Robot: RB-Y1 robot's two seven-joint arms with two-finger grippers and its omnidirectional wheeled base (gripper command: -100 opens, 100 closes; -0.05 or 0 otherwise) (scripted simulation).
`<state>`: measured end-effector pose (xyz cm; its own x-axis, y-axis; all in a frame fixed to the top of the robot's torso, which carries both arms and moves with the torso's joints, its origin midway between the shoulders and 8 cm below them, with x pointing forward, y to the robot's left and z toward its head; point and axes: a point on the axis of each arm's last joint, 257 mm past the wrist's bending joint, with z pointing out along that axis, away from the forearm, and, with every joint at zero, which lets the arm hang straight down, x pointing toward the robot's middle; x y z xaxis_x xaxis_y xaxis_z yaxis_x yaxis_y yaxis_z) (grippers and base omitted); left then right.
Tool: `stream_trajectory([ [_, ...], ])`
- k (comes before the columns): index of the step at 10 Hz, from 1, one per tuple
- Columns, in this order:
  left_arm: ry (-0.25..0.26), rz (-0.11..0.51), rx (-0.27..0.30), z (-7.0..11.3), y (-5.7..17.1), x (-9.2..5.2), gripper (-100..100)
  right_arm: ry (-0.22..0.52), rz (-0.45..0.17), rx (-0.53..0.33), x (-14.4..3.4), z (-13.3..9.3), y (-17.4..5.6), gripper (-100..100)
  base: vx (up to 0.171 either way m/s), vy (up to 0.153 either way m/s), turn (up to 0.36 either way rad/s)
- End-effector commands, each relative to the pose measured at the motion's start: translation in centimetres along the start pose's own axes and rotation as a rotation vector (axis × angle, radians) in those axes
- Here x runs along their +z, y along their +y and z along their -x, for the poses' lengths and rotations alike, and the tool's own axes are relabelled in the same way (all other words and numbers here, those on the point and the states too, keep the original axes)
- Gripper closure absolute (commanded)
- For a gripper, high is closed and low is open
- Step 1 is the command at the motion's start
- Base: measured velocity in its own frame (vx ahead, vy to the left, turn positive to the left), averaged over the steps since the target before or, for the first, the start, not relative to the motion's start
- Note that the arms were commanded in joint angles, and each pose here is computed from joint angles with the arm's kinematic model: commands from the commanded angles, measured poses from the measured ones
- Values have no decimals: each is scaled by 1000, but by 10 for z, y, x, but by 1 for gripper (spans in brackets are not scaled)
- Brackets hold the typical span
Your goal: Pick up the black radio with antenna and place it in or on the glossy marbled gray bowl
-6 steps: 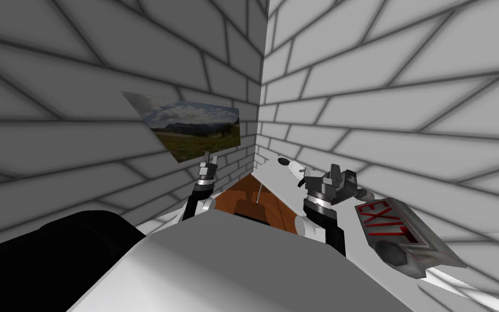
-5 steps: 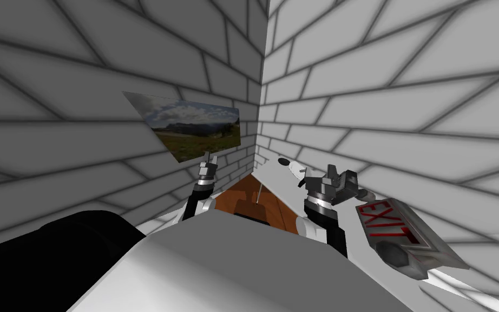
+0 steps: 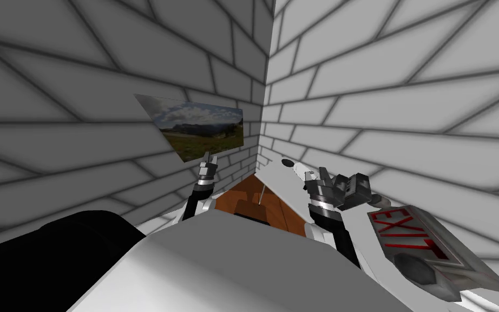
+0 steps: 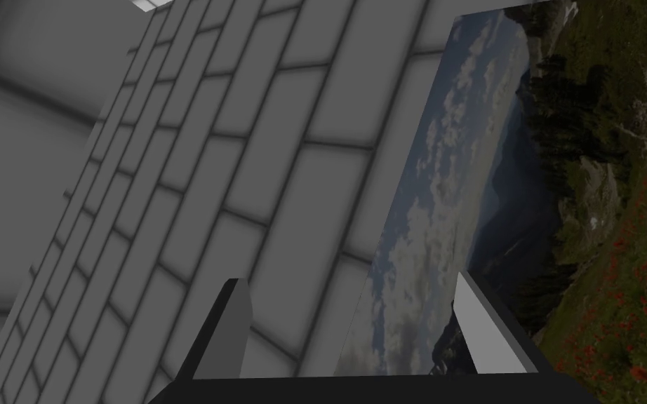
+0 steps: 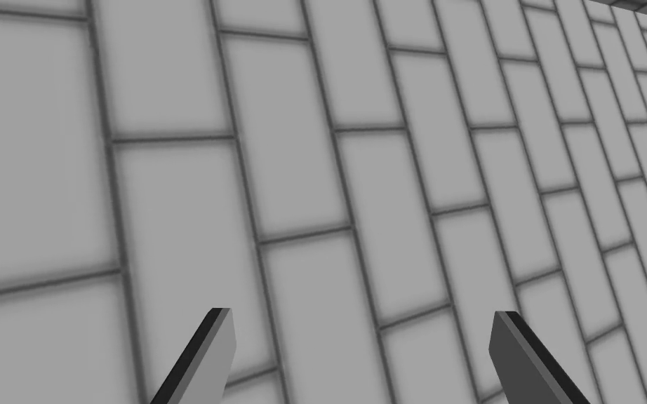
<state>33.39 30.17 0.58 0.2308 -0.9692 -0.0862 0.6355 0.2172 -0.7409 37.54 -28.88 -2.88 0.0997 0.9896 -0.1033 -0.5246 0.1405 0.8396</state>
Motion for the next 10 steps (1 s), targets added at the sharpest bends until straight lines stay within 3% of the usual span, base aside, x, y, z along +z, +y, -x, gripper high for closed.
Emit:
stream_trajectory([
  [1,0,0,0,0,0,0,0,19,-62,-73,-9,6,-18,-100,27,78,97],
  [5,0,0,0,0,0,0,0,31,-233,-264,-34,41,-68,-100,14,102,111],
  [10,0,0,0,0,0,0,0,27,-468,-508,-80,103,-124,-100,31,106,120],
])
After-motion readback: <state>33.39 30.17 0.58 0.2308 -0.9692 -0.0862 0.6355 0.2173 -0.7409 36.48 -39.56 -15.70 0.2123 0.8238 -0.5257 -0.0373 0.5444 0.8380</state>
